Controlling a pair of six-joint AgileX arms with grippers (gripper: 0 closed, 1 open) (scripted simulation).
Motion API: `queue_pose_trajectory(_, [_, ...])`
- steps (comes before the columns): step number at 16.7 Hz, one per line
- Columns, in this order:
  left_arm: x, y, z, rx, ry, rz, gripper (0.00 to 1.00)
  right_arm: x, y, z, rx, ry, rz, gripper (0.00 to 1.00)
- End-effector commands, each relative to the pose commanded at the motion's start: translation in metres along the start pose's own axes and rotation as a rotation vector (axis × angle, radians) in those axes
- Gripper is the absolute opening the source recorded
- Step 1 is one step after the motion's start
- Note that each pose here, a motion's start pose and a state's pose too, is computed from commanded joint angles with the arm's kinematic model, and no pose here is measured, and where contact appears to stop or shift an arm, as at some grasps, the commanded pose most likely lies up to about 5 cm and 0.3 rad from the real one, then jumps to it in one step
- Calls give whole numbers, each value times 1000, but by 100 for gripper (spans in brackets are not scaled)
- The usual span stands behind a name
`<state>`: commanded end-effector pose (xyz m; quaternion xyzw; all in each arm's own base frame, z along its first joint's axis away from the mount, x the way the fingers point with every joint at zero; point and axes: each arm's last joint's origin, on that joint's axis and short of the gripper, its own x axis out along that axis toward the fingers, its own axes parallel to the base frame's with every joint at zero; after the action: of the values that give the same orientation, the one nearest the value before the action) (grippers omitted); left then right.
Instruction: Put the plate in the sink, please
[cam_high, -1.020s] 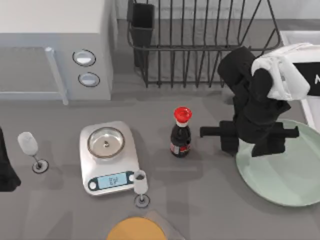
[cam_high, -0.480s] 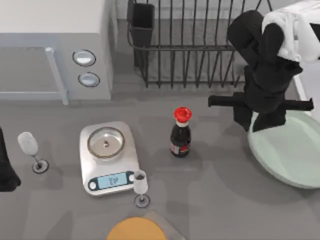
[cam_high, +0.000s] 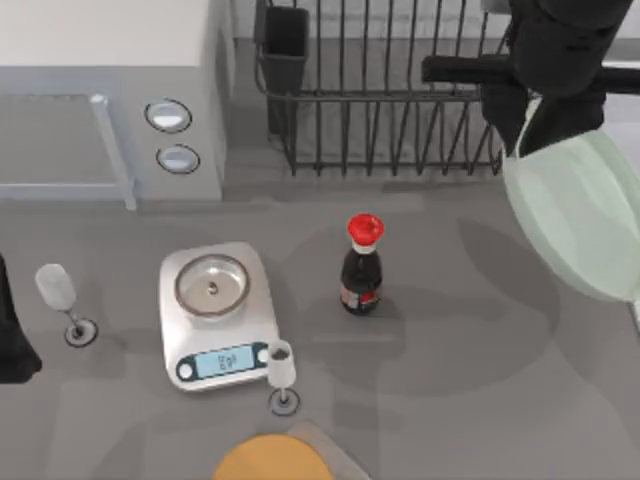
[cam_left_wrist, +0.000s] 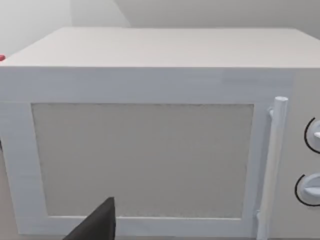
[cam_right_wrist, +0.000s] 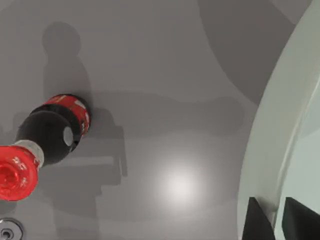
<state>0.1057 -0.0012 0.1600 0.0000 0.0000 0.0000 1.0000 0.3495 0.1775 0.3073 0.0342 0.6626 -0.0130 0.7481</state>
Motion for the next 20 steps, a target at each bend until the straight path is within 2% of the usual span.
queue_pose_trajectory(6, [0, 0, 0, 0, 0, 0, 100, -62, 0, -16, -41, 22, 8, 0])
queue_pose_trajectory(13, [0, 0, 0, 0, 0, 0, 100, -69, -3, -18, -39, 26, 7, 0])
queue_pose_trajectory(17, [0, 0, 0, 0, 0, 0, 100, -48, -25, 22, -42, 29, -3, 0])
queue_pose_trajectory(20, [0, 0, 0, 0, 0, 0, 100, 0, -67, 78, -49, 66, -24, 0])
